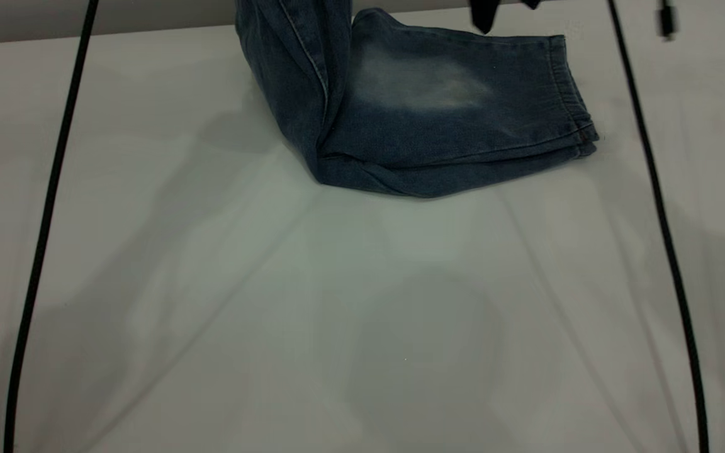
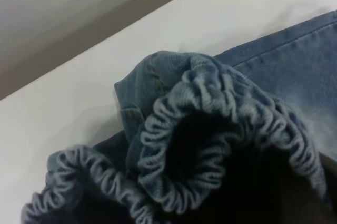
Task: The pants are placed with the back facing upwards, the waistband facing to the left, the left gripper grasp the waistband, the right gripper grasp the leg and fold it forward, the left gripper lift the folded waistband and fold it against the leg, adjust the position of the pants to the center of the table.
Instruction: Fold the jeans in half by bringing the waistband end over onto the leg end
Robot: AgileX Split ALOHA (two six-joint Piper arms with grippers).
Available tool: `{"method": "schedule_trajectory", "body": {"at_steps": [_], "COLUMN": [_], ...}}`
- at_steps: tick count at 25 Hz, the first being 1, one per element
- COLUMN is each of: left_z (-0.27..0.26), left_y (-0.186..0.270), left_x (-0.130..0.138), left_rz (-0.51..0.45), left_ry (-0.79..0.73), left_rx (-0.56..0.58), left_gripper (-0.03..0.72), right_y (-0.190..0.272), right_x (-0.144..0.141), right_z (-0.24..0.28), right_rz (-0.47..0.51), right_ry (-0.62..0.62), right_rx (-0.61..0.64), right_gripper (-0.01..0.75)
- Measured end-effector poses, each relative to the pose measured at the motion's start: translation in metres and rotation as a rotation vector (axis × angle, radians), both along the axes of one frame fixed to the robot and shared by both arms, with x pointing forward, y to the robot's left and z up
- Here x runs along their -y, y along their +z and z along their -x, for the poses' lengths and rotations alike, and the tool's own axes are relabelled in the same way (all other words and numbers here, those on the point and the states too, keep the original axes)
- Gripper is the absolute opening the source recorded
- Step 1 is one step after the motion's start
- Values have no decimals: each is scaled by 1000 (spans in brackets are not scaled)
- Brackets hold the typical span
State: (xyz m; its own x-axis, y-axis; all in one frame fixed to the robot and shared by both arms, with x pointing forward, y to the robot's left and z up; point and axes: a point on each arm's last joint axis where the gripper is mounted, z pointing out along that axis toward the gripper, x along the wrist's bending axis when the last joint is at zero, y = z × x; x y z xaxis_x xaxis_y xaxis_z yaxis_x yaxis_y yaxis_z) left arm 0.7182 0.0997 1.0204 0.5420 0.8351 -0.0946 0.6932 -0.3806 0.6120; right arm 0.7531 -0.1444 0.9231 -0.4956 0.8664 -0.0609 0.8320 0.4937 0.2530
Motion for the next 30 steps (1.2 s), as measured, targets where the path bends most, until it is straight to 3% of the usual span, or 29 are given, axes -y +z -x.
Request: {"method": "schedule_trajectory", "body": {"at_steps": [5,13,23,30], "left_z": [3,14,32,38], "left_y": [0,3,34,33], "left_x": [7,31,74,85], "left_rz": [3,-6,39,37], "left_ry": [-14,-78,-168,-192], "left_rx": [-1,17,129,127], "left_gripper": [85,85,85,85], "right_y": [-21,-76,-79,-60], "right_x": [26,22,22,22], "right_z": [-8,-5,-5,-6], "right_rz": [-71,-77,-83,-97], "right_ry": [-74,-74,-74,-64], "right_rx": [-58,-163,-170,-143], "right_gripper": [461,461,461,461]}}
